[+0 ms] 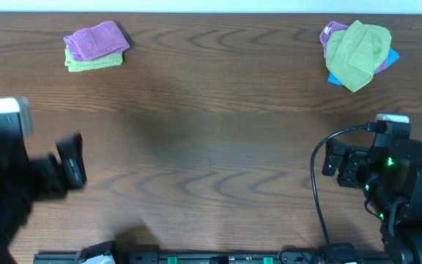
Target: Fold the cloth
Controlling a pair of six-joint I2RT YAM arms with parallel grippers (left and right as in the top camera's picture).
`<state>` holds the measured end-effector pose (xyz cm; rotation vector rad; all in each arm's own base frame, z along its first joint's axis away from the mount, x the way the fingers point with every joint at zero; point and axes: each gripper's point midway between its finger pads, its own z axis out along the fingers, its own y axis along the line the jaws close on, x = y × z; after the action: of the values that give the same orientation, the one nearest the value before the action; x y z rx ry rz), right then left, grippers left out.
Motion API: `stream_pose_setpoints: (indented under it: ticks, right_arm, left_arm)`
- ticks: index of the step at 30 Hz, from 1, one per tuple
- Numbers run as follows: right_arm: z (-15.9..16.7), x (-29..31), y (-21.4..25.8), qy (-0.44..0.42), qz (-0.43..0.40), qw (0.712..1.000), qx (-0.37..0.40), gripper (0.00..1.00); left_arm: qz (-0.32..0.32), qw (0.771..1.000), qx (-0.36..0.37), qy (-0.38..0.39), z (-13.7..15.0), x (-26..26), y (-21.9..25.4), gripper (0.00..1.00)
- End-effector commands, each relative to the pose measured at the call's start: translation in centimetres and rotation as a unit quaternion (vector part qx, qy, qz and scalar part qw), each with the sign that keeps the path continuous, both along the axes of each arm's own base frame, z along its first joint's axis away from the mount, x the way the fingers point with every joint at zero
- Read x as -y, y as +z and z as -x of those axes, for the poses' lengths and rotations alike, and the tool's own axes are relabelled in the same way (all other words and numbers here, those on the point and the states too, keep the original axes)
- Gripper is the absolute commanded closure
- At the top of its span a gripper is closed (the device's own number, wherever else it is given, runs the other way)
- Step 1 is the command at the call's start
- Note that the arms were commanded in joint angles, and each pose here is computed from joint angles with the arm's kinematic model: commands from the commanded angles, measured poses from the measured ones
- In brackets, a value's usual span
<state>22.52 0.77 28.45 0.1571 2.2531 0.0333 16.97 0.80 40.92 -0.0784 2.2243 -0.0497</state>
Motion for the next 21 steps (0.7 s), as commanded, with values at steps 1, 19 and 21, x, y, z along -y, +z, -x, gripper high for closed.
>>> stream_pose_setpoints:
  ticks: [1,19,21]
  right_arm:
    - [0.0,0.2,-0.1,-0.009,-0.001,1.0,-0.002,0.01]
    - [0.0,0.2,-0.1,-0.009,-0.001,1.0,-0.002,0.01]
    - [0.0,0.2,-0.1,-0.009,-0.001,1.0,-0.002,0.01]
  left_arm:
    - [-0.019,0.999,0.036,-0.024,3.7,1.5,-0.4,0.05]
    - [-0.041,0.972,0.204,-0.11,2.1,4.1,-8.5,0.05]
    - [-0.043,0.967,0.223,-0.116,1.0,4.1,-9.3,0.05]
